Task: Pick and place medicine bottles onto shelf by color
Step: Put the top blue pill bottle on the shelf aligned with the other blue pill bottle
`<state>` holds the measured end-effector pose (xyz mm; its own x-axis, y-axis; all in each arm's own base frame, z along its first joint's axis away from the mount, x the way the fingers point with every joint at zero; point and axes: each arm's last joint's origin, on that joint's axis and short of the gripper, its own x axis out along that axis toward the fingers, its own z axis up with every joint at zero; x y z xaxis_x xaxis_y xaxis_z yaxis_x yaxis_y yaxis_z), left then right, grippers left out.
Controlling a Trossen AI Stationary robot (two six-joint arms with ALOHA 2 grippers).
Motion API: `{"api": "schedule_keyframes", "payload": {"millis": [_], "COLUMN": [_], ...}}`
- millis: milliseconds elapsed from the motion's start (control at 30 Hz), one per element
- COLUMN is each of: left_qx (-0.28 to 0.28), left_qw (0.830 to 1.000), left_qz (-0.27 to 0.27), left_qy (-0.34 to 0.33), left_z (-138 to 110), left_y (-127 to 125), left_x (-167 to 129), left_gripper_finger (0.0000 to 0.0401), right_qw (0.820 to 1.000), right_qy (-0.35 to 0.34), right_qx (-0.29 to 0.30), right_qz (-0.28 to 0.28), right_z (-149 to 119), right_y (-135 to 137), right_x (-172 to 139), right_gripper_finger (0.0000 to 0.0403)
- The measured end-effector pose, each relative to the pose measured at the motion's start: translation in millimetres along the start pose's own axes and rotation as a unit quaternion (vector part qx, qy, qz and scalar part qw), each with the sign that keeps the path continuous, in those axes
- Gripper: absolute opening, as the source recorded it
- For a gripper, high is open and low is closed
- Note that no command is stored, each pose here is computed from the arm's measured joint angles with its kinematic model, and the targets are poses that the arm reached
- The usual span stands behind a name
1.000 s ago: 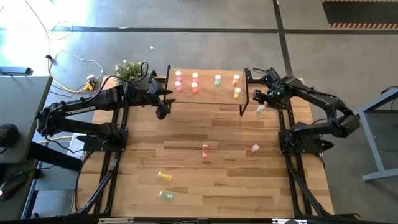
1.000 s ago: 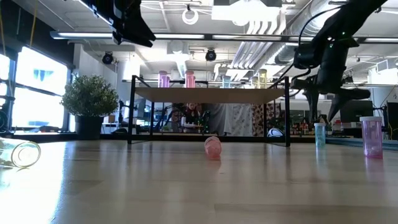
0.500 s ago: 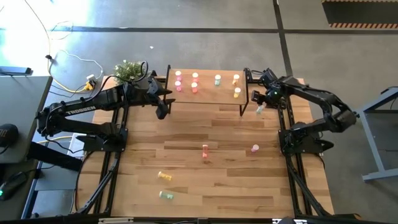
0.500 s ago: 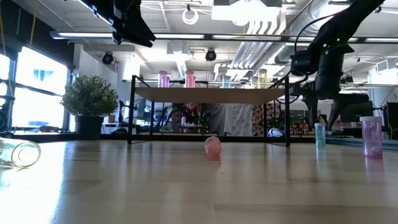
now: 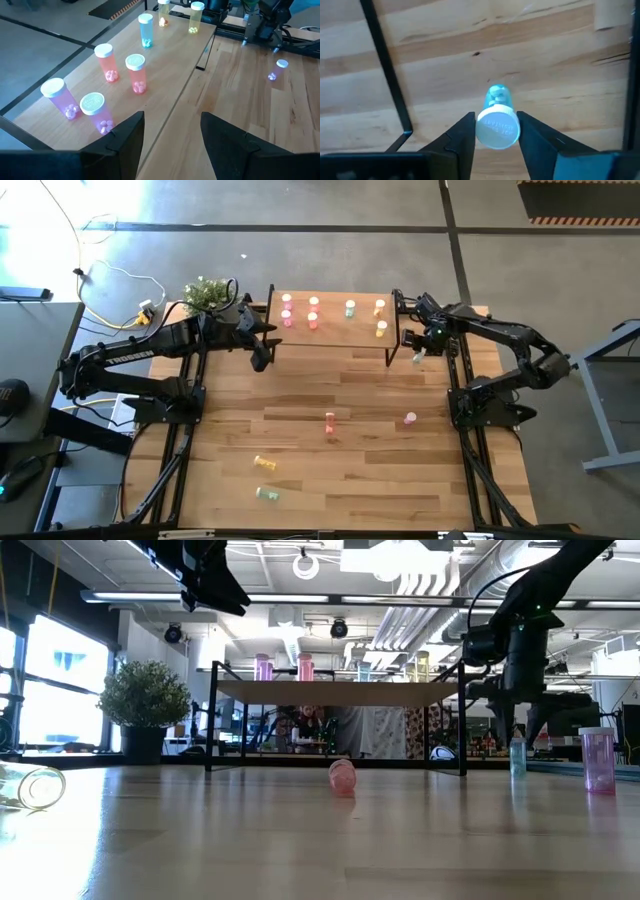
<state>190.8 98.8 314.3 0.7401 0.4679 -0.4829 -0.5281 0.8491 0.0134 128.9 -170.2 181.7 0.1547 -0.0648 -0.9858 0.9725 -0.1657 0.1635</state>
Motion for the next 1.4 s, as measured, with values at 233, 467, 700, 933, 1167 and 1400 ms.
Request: {"api": "schedule_keyframes", "payload": {"millis": [233, 467, 700, 933, 1167, 1400], "left_qx": [0.0, 0.0, 0.005, 0.006, 0.006, 0.006], "left_qw": [1.0, 1.0, 1.0, 1.0, 1.0, 1.0], "left_qz": [0.0, 0.0, 0.0, 0.0, 0.0, 0.0], "left_qy": [0.0, 0.0, 0.012, 0.013, 0.013, 0.019], "left_z": [0.0, -0.1, -2.3, -2.4, -2.6, -3.8], "left_y": [0.0, 0.0, 0.1, 0.1, 0.1, 0.1], "left_x": [0.0, 0.0, 0.0, 0.0, 0.0, -0.1], "left_gripper_finger": [0.0186, 0.0186, 0.0186, 0.0186, 0.0186, 0.0186], "right_qw": [1.0, 1.0, 0.998, 0.996, 0.991, 0.975], "right_qy": [-0.002, 0.011, 0.015, -0.027, -0.085, -0.158], "right_qx": [0.007, -0.006, -0.045, -0.074, -0.099, -0.149], "right_qz": [-0.002, 0.0, -0.029, -0.045, -0.029, 0.041], "right_z": [0.1, -0.9, -1.3, 6.4, 15.9, 15.3], "right_y": [0.2, 0.3, 11.9, 24.9, 35.8, 54.2], "right_x": [-0.2, -1.9, -30.8, -73.0, -121.6, -176.9], "right_gripper_finger": [0.0107, 0.0109, 0.0109, 0.0109, 0.0109, 0.0108]}}
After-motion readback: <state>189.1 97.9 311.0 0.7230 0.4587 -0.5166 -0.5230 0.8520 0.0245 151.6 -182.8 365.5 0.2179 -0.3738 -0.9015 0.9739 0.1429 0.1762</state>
